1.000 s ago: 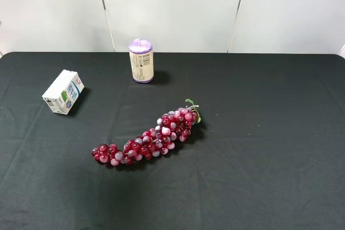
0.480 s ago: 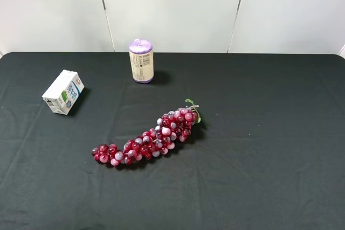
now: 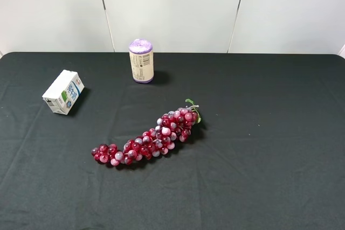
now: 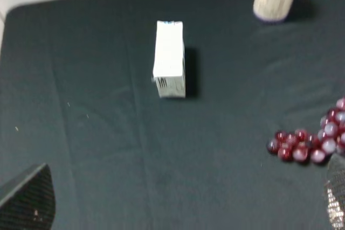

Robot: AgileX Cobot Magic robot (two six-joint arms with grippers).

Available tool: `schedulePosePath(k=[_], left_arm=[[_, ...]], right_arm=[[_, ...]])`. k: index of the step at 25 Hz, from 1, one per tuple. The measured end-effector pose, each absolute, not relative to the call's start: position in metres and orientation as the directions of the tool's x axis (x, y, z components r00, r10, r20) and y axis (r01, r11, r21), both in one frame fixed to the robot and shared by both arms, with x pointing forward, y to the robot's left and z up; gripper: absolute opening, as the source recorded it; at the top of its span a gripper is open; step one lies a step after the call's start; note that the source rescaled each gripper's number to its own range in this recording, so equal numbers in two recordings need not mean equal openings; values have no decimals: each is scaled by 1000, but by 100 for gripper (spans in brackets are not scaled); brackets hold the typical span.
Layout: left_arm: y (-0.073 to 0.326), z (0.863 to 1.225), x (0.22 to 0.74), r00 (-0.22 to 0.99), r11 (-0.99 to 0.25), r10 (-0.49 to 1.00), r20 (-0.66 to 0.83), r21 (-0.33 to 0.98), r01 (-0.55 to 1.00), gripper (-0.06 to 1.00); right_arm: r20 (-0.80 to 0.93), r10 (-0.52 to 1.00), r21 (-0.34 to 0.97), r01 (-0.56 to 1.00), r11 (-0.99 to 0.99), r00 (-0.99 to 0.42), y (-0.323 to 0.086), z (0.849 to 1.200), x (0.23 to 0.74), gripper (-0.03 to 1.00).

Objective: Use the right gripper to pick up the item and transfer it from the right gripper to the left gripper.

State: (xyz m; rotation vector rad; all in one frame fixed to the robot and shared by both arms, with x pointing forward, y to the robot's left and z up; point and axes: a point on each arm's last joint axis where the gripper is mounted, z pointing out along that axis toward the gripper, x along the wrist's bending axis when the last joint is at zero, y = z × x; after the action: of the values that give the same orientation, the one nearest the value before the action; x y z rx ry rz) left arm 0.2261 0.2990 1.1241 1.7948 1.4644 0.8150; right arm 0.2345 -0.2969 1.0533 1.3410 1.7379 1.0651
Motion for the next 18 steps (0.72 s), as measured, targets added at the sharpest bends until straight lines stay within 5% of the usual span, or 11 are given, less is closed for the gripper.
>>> schedulePosePath(k=[7, 18], left_arm=[[300, 1053, 214, 171, -137, 984, 45, 800, 584, 100], [297, 1038, 228, 155, -88, 988, -2, 812, 577, 100]], right_arm=[[-37, 972, 903, 409, 131, -231, -297, 1053, 234, 100], [-37, 972, 903, 409, 131, -231, -297, 1053, 234, 100]])
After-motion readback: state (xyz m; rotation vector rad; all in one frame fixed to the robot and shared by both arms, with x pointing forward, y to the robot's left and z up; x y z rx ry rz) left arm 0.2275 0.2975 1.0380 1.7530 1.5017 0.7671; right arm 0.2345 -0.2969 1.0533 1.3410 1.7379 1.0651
